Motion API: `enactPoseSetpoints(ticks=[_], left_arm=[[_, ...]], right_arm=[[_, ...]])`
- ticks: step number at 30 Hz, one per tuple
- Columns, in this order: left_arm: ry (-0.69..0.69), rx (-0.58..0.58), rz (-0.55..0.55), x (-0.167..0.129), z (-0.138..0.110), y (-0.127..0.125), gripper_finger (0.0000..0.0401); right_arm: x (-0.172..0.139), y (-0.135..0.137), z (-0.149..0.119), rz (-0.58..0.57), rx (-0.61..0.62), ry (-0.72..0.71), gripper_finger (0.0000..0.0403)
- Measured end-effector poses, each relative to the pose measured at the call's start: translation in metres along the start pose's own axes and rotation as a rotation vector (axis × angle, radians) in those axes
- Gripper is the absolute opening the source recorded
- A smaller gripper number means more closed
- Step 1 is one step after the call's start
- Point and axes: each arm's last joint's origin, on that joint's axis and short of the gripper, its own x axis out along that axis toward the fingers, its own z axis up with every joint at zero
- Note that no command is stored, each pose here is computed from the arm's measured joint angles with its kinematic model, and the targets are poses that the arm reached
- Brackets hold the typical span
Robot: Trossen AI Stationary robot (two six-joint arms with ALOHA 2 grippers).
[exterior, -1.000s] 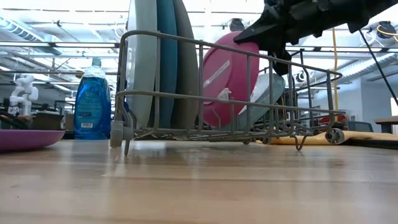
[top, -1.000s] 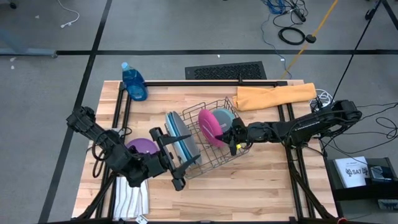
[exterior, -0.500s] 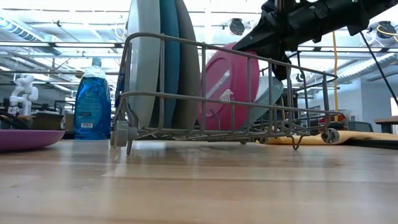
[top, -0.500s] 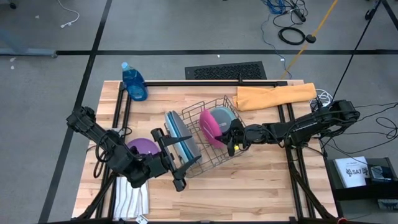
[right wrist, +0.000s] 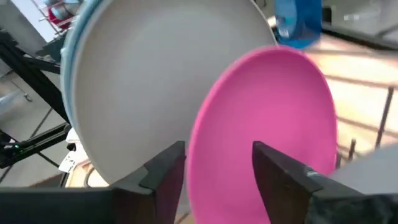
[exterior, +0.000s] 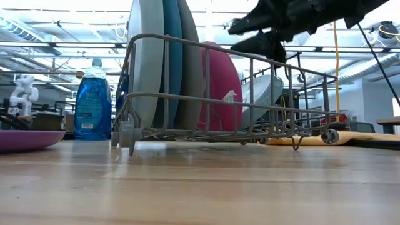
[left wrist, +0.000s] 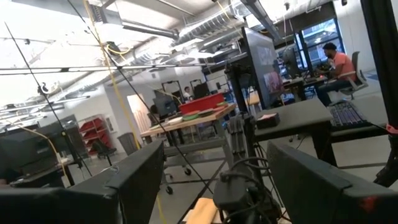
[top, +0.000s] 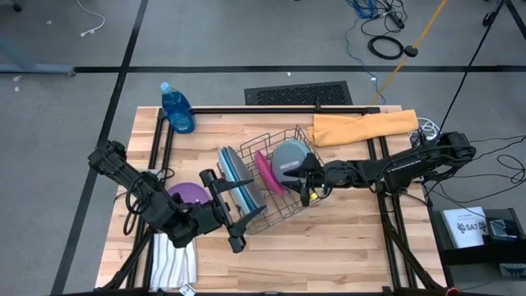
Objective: Sort dishes
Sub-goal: Put the pink plate into the dish rack
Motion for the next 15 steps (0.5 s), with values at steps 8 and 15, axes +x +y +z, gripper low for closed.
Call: enactPoseSetpoints(ticks=[8, 15], left_arm=[[0.033, 0.006, 0.003, 0.001, -0.003, -0.001, 0.0285], [0.095, -0.006, 0.034, 0.005, -0.011, -0.001, 0.0285]], right_arm=[[0.0, 0.02, 0.022, 0.057, -0.214, -0.071, 0.0195], [0.003, 0.03, 0.033, 0.032, -0.416, -0.015, 0.0196]])
